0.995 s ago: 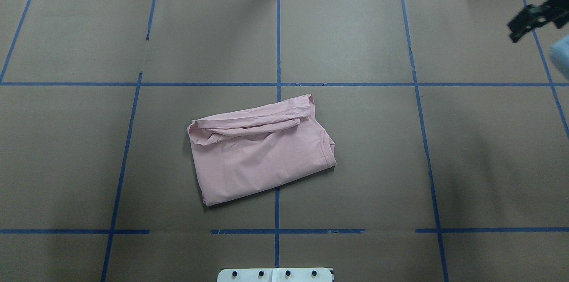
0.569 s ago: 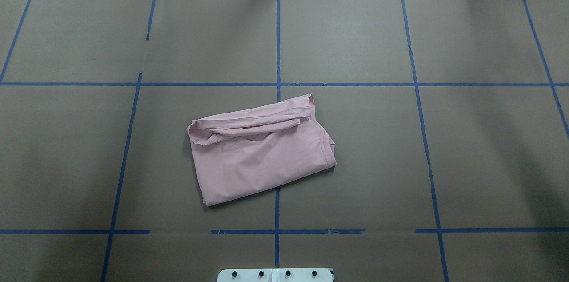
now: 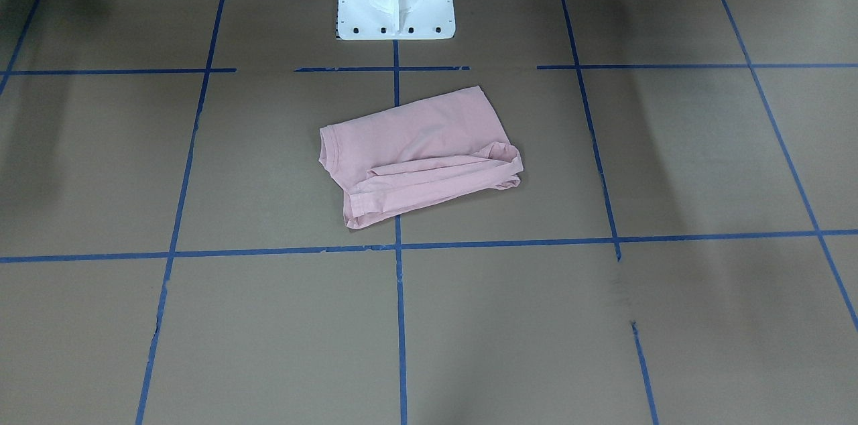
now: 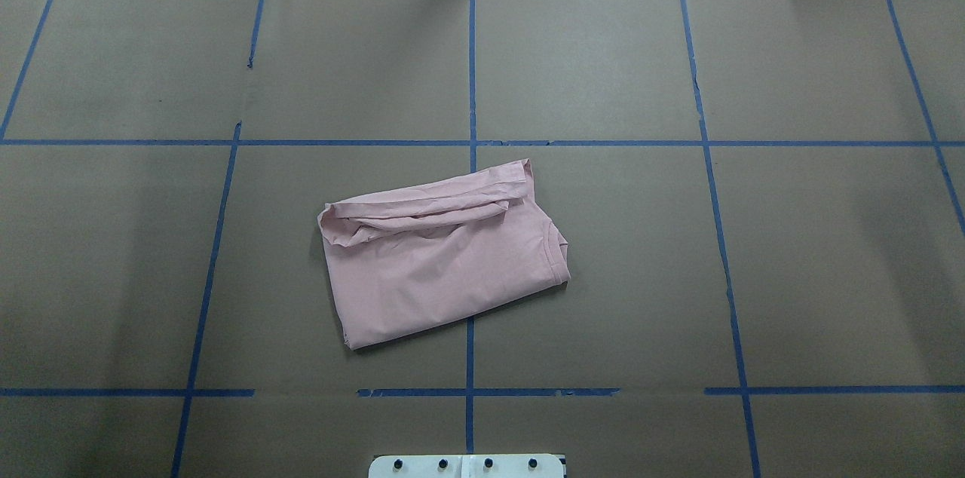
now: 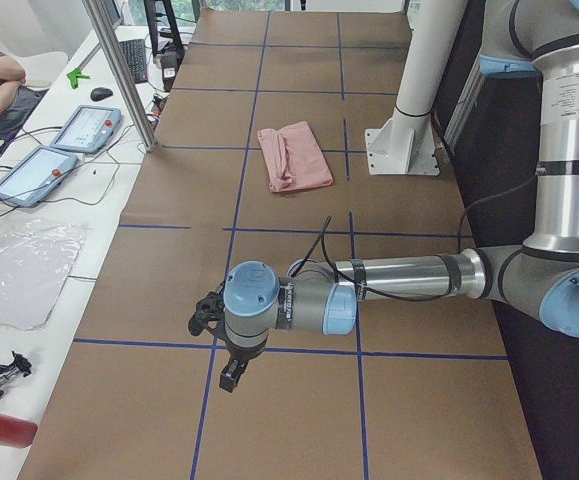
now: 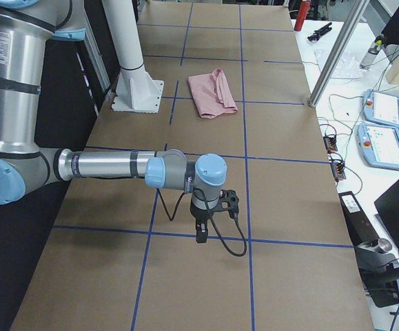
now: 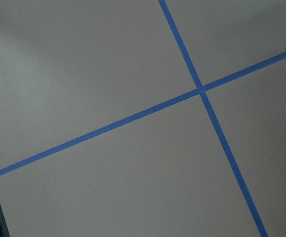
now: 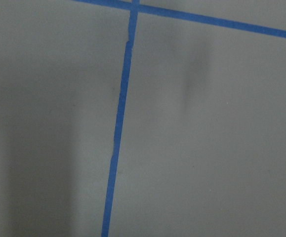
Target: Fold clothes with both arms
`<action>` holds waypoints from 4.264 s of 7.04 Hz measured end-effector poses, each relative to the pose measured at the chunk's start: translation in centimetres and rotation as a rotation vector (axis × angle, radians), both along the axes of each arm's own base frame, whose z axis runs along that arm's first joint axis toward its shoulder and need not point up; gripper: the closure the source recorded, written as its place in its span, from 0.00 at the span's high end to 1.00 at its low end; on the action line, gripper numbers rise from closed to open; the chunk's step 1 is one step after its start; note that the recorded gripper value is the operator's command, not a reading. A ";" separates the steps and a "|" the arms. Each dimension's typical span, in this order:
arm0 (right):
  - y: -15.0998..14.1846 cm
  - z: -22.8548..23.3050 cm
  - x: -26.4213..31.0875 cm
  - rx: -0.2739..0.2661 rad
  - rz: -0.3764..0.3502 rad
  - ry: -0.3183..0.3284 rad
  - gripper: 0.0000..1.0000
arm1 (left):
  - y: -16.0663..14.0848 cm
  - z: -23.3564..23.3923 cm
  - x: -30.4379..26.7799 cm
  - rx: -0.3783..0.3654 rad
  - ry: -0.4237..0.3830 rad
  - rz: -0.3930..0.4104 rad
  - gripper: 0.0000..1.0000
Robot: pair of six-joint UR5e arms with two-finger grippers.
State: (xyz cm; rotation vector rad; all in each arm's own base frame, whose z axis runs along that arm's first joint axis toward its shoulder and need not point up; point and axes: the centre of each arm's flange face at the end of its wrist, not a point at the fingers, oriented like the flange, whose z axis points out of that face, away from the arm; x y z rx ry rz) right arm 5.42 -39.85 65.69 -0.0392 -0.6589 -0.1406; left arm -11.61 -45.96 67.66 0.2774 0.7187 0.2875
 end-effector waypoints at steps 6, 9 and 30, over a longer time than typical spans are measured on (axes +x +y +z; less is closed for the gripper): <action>1.8 1.5 3.9 0.038 0.042 -0.062 1.00 | -0.4 -2.1 0.4 -0.123 0.086 -0.078 1.00; 1.7 1.5 3.9 0.037 0.043 -0.062 1.00 | -2.4 -5.3 0.8 -0.153 0.023 -0.070 1.00; 1.5 1.7 3.9 0.049 0.031 -0.052 1.00 | -2.4 -4.8 2.5 -0.159 0.012 -0.027 1.00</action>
